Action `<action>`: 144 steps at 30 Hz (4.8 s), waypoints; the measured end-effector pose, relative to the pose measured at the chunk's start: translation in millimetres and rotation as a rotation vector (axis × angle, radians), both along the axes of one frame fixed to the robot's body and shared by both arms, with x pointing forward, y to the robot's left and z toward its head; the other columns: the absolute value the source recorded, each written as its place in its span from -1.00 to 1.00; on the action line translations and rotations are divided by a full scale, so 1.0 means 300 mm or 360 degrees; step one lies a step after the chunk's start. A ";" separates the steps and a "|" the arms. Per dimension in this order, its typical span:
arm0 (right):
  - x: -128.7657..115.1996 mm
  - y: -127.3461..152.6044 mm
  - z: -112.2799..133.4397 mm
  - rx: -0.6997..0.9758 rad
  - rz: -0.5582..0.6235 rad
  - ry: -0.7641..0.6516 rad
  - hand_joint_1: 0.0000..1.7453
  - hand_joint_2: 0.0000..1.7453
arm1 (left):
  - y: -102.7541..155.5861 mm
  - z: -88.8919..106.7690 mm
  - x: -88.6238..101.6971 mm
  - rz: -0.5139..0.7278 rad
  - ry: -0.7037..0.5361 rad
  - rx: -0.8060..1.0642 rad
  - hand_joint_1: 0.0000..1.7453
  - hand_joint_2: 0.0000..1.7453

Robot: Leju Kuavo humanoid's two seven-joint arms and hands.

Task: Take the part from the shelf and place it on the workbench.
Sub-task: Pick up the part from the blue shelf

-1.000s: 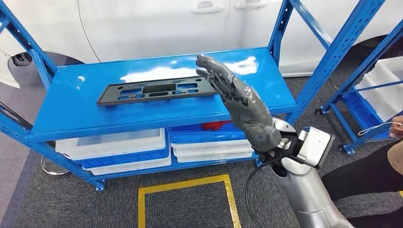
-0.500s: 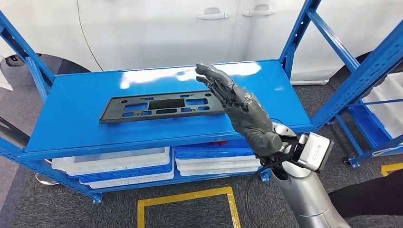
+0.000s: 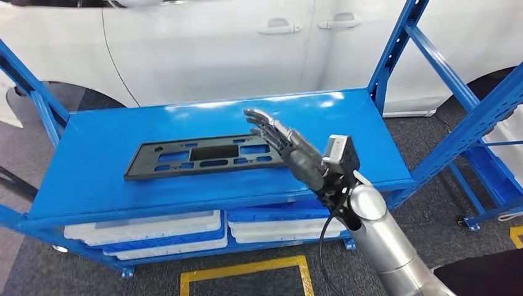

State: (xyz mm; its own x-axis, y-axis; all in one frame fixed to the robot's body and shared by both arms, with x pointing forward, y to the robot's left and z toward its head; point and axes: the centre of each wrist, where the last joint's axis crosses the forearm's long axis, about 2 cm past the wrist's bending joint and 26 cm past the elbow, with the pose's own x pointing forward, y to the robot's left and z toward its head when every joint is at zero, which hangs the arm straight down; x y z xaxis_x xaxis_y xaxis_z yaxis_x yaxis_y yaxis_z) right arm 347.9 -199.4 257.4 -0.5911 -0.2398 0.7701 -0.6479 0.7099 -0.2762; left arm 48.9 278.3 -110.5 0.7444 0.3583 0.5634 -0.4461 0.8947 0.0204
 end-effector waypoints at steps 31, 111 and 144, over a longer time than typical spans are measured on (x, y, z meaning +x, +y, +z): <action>-0.206 0.601 -0.216 -0.0795 -0.0550 -0.1348 -1.00 1.00 | -0.028 0.001 0.000 -0.0060 0.0097 0.0042 -1.00 -1.00; -0.002 0.596 -0.353 -0.1753 -0.0994 -0.1061 -1.00 1.00 | 0.024 0.009 0.062 -0.0308 0.0073 0.0087 -1.00 -1.00; 0.035 0.584 -0.314 -0.1627 -0.1136 -0.0970 -1.00 1.00 | 0.027 0.007 0.054 -0.0334 0.0080 0.0102 -1.00 -1.00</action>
State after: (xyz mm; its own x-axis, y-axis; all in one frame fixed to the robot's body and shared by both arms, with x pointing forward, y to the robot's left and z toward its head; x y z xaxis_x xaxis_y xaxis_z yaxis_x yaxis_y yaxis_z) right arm 358.4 -24.3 163.3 -0.6486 0.7611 -0.0023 0.1749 0.1461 -0.9737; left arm 65.0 286.4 -108.3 0.8267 0.1572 0.5403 -0.2474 0.9639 0.0981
